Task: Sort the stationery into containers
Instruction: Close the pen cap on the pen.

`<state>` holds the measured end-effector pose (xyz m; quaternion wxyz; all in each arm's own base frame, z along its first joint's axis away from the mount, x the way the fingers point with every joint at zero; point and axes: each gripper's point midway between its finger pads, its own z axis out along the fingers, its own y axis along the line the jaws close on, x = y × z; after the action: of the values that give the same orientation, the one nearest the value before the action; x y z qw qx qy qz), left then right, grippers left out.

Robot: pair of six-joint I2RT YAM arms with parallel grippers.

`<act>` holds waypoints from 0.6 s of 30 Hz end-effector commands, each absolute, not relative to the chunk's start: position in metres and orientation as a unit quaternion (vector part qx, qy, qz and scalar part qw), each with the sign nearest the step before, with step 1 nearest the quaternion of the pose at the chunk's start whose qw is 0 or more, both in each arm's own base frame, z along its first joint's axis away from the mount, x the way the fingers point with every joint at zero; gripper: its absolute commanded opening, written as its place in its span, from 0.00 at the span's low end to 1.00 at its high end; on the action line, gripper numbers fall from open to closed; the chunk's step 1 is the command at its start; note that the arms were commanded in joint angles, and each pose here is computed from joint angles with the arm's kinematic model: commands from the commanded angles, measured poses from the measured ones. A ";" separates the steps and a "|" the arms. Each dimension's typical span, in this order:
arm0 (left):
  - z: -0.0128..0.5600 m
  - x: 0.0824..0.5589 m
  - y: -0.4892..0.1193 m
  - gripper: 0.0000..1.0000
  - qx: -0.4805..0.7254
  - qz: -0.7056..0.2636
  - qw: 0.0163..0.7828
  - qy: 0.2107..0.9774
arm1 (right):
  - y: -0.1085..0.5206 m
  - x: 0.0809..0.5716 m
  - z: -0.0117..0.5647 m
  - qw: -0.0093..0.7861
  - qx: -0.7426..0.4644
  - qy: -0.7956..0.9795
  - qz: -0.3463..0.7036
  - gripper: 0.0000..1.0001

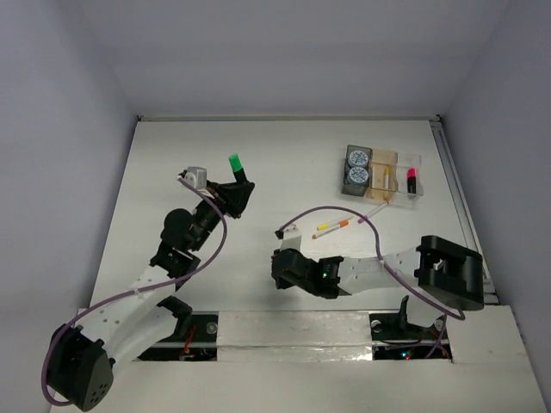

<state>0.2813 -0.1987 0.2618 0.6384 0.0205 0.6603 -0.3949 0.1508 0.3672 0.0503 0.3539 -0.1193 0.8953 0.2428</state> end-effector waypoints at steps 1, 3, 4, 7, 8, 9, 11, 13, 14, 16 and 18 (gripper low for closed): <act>0.300 0.267 -0.202 0.00 0.032 -0.443 0.671 0.593 | 0.359 0.163 0.082 0.372 -0.105 0.890 0.243 0.01; 0.285 0.265 -0.202 0.00 0.033 -0.443 0.661 0.605 | 0.357 0.167 0.100 0.385 -0.104 0.880 0.259 0.08; 0.286 0.260 -0.203 0.00 0.037 -0.448 0.660 0.602 | 0.357 0.167 0.105 0.387 -0.107 0.877 0.263 0.12; 0.283 0.248 -0.207 0.00 0.062 -0.462 0.652 0.598 | 0.349 0.175 0.124 0.401 -0.122 0.866 0.272 0.31; 0.284 0.245 -0.209 0.00 0.071 -0.468 0.650 0.595 | 0.342 0.184 0.129 0.412 -0.135 0.861 0.266 0.38; 0.280 0.237 -0.215 0.00 0.092 -0.481 0.639 0.594 | 0.343 0.182 0.134 0.407 -0.156 0.854 0.283 0.41; 0.282 0.227 -0.219 0.00 0.107 -0.502 0.631 0.581 | 0.336 0.188 0.166 0.443 -0.189 0.818 0.315 0.50; 0.275 0.214 -0.227 0.00 0.131 -0.525 0.610 0.579 | 0.326 0.193 0.209 0.473 -0.209 0.775 0.363 0.55; 0.281 0.207 -0.229 0.00 0.138 -0.543 0.608 0.563 | 0.318 0.193 0.214 0.488 -0.235 0.758 0.364 0.58; 0.274 0.190 -0.237 0.00 0.172 -0.570 0.579 0.557 | 0.313 0.188 0.243 0.504 -0.268 0.710 0.411 0.71; 0.277 0.172 -0.241 0.00 0.196 -0.605 0.555 0.537 | 0.308 0.177 0.274 0.527 -0.297 0.661 0.444 0.85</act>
<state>0.2121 -0.2306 0.2499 0.5754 0.1257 0.6068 -0.5337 0.2022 0.2982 0.2216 0.4860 -0.1861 0.7688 0.3717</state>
